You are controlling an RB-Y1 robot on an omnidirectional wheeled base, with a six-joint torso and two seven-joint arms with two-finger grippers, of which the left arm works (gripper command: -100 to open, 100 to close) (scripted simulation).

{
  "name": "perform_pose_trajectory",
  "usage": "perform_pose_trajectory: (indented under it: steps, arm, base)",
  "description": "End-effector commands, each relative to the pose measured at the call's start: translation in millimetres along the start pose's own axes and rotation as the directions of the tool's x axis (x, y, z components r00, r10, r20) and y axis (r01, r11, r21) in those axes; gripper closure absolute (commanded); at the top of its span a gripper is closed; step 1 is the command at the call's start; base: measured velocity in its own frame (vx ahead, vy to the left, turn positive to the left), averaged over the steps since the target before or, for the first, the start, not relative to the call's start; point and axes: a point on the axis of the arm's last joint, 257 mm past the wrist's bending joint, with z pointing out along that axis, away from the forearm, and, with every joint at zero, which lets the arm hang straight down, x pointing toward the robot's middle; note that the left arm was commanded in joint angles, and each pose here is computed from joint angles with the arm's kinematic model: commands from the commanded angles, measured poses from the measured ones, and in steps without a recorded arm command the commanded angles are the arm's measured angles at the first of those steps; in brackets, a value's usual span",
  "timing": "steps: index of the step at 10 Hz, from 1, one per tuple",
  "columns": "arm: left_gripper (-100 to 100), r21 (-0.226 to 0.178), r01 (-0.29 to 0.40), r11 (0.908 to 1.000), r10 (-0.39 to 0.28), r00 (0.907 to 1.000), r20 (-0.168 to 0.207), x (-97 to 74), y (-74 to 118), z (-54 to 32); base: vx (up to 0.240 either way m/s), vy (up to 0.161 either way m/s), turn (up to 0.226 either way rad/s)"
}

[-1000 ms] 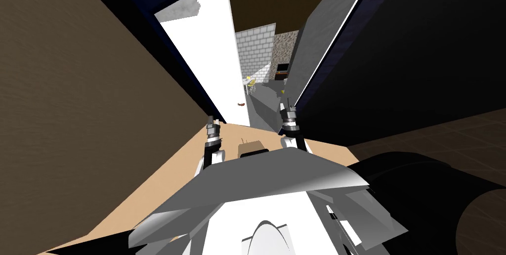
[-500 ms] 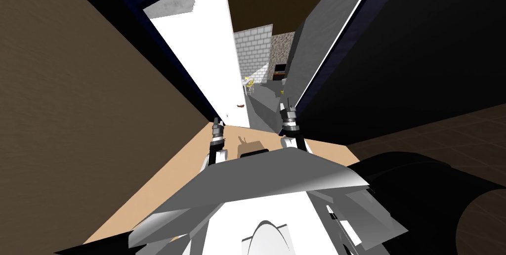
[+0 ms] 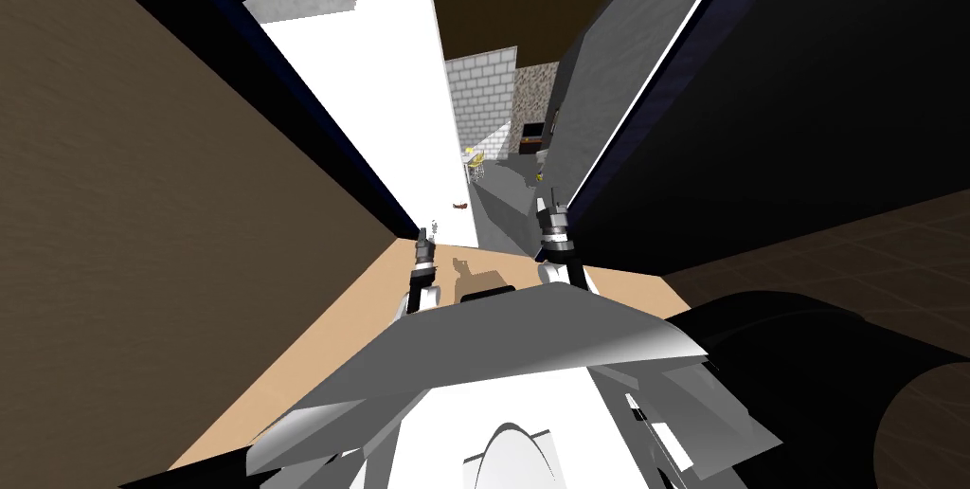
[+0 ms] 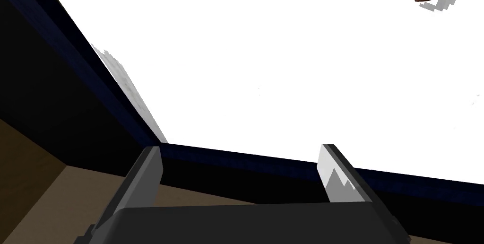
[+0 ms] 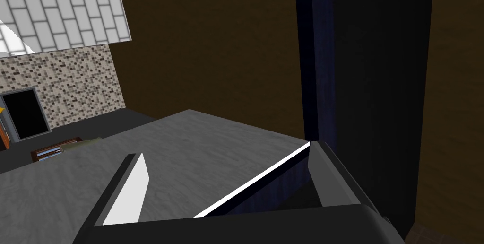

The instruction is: Push the door open

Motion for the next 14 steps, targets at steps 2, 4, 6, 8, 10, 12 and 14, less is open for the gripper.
perform_pose_trajectory:
  steps: [2,4,6,8,10,12,14]
  arm:
    - [-100,-0.035,0.019,0.9992,-0.02,0.9997,-0.017,10.7,22.2,-2.6]
    - [-100,-0.065,0.032,0.9974,-0.034,0.999,-0.029,18.3,41.2,-5.6]
    - [-100,-0.087,0.044,0.9952,-0.048,0.998,-0.041,25.9,55.7,-7.4]
    - [-100,-0.109,0.05,0.9928,-0.055,0.9974,-0.047,29.9,67.5,-10.8]
    - [-100,-0.123,0.055,0.9909,-0.062,0.9967,-0.052,33.7,75.4,-12.6]
    - [-100,-0.149,0.065,0.9866,-0.075,0.9952,-0.062,41.3,90.9,-16.5]
    - [-100,-0.176,0.074,0.9816,-0.088,0.9935,-0.072,48.8,105.5,-20.7]
  base:
    - [0.091,0.048,-0.064]
    - [0.09,0.066,-0.069]
    - [0.104,0.047,-0.076]
    - [0.051,0.032,-0.032]
    - [0.055,0.029,-0.049]
    - [0.067,0.044,-0.049]
    - [0.082,0.057,-0.078]
